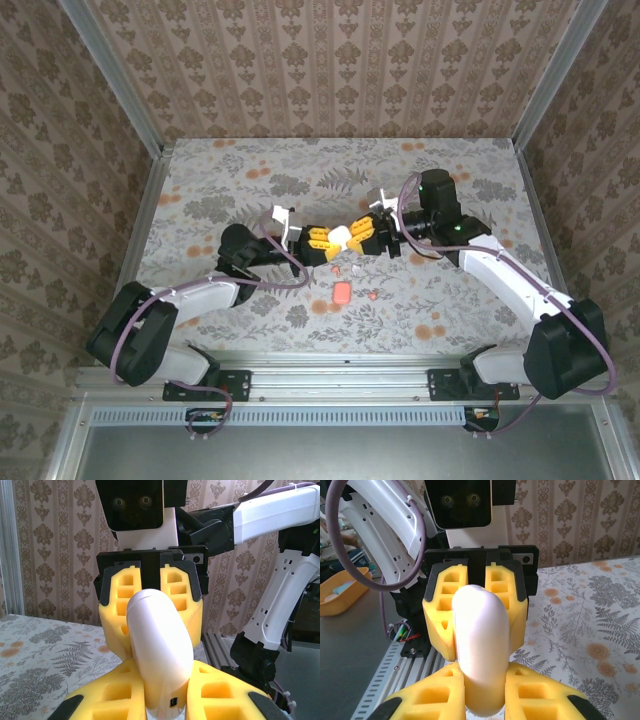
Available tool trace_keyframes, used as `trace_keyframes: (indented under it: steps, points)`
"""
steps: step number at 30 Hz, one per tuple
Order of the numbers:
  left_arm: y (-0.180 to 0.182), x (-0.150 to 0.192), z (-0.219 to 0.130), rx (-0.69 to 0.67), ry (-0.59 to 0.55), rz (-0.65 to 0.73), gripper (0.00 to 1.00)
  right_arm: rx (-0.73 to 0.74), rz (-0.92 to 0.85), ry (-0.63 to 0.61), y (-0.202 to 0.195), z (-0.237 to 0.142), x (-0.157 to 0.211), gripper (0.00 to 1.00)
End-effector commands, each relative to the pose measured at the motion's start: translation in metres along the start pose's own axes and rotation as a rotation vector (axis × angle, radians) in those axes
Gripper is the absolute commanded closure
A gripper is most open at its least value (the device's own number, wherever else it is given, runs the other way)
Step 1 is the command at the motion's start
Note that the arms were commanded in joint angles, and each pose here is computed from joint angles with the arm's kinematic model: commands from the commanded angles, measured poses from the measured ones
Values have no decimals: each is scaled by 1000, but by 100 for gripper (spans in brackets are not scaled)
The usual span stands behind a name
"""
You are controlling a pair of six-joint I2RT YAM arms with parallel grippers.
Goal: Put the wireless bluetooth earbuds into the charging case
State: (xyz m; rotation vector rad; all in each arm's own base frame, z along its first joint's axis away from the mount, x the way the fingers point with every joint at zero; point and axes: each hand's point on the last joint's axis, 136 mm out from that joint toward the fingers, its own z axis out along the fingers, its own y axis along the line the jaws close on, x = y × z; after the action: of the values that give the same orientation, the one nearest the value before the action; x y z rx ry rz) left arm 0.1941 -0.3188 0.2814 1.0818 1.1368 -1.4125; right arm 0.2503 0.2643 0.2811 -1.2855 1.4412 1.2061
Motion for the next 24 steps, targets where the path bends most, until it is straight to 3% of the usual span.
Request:
trace_keyframes:
  steps: [1, 5, 8, 11, 14, 24]
  points:
    - [2, -11, 5, 7, -23, 22, 86, -66, -28, -3, 12, 2, -5, 84]
    - [6, -5, 4, -15, -4, 17, 67, -48, -33, 23, 12, 0, -3, 85]
    - [10, 3, 1, -47, 28, 39, 37, 8, -56, 84, 9, -3, 6, 85]
    - [15, 12, -5, -99, 89, 76, 34, 131, -84, 207, -4, -10, 26, 85]
    - [16, 30, -11, -134, 222, 104, 34, 198, -130, 305, -9, -18, 37, 85]
    - [2, 59, -30, -108, 506, 200, 36, 213, -349, 531, 0, -11, 58, 85]
